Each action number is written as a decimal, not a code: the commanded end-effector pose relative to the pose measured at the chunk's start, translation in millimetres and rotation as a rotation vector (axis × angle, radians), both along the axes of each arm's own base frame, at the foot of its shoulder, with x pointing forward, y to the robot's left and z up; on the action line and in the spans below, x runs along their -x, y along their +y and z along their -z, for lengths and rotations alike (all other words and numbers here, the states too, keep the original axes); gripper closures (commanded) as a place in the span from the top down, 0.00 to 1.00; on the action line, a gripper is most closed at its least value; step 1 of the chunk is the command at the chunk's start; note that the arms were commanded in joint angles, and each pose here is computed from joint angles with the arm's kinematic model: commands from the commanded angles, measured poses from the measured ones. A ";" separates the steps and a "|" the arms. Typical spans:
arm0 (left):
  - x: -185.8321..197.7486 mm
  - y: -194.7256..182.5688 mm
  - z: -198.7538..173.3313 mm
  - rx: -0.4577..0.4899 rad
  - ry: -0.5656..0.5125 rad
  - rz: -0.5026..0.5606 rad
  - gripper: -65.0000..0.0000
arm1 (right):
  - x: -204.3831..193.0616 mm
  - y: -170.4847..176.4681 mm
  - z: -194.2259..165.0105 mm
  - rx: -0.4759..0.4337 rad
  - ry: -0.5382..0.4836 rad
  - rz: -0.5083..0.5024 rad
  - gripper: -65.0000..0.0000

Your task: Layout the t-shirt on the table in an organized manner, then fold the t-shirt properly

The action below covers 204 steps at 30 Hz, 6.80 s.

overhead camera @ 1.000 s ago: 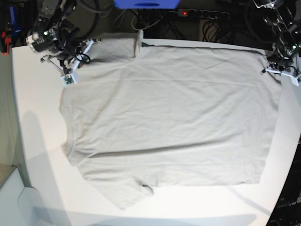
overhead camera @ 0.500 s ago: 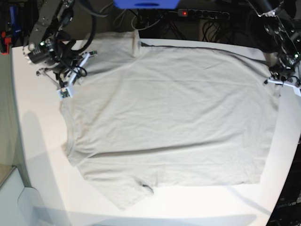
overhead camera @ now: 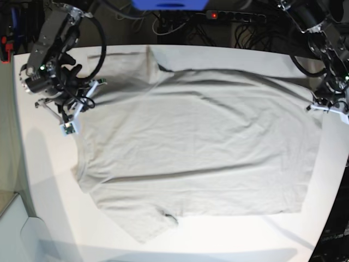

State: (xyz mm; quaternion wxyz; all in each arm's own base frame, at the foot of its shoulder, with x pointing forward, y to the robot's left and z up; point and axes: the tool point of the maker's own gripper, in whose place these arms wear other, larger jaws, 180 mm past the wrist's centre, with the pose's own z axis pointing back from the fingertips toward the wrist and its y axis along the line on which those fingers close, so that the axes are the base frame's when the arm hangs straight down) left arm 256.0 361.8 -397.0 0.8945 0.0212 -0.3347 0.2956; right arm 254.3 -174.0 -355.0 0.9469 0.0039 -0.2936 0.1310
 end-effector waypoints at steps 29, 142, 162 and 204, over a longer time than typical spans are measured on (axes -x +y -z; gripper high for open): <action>-59.8 22.4 -64.6 -0.056 -0.186 -0.012 0.01 | -66.5 -4.5 -27.6 0.000 -0.110 -0.042 0.00; -88.2 37.8 7.6 -0.029 -0.191 -0.071 0.63 | -67.6 -43.4 26.5 -0.025 0.034 -0.015 0.59; -105.3 30.6 -48.3 0.020 -0.325 -0.046 0.63 | -66.9 -43.1 26.6 -0.023 0.034 -0.016 0.59; -57.8 56.1 9.9 -0.098 -0.141 -0.061 0.63 | -66.7 -47.9 26.4 -0.015 0.037 -0.013 0.59</action>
